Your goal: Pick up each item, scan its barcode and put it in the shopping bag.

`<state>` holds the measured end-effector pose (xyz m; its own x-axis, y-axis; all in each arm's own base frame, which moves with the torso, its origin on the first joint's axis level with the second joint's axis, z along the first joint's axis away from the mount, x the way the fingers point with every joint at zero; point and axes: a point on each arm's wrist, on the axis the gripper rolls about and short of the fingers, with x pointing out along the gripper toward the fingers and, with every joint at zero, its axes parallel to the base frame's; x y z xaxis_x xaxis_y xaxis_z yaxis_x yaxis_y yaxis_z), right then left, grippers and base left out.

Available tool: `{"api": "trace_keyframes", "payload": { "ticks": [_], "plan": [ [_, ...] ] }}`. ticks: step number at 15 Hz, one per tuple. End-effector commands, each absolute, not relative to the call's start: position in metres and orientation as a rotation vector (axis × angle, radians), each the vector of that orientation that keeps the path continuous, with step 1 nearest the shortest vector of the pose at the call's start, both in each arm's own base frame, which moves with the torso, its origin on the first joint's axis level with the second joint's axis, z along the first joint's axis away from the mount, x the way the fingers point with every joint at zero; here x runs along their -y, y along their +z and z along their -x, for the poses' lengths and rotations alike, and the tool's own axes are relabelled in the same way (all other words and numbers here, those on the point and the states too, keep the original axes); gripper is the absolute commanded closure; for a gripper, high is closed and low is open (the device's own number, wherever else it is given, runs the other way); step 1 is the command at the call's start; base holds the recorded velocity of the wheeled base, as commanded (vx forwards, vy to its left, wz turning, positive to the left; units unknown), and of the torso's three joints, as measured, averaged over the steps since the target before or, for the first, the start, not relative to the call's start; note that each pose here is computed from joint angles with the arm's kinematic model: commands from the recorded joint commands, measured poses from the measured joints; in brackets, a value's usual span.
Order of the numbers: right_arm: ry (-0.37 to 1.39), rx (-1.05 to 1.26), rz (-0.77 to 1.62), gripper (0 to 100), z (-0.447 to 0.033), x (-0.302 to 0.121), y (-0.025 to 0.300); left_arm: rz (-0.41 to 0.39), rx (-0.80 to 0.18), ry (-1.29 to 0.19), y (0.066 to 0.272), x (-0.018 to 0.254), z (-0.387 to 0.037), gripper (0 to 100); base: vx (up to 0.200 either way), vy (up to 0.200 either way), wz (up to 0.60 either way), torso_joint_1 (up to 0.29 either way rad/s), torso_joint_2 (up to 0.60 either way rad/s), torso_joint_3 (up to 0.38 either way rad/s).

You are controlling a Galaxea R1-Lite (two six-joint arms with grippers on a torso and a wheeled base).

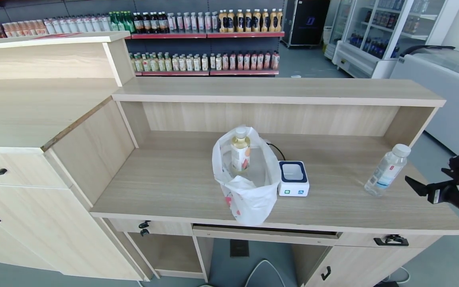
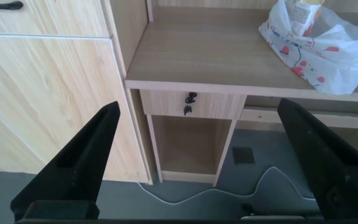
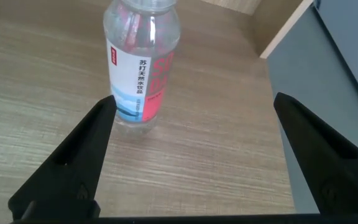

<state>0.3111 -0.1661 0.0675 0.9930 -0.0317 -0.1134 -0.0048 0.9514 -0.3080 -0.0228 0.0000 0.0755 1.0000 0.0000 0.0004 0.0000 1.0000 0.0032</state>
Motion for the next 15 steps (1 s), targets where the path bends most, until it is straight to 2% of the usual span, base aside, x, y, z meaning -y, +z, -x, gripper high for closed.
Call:
{"api": "trace_keyframes", "payload": {
  "ticks": [1,15],
  "plan": [
    [0.010,-0.121,0.302,0,-0.328,0.166,0.054,-0.003,0.000,0.000,0.075,0.000,0.023,0,0.000,0.000,0.00,0.000,0.00,0.000],
    [0.086,-0.059,0.211,0,-0.395,0.156,0.025,-0.003,0.000,-0.002,0.075,0.000,0.023,0,0.000,0.000,0.00,0.000,0.00,0.000]
  ]
}}
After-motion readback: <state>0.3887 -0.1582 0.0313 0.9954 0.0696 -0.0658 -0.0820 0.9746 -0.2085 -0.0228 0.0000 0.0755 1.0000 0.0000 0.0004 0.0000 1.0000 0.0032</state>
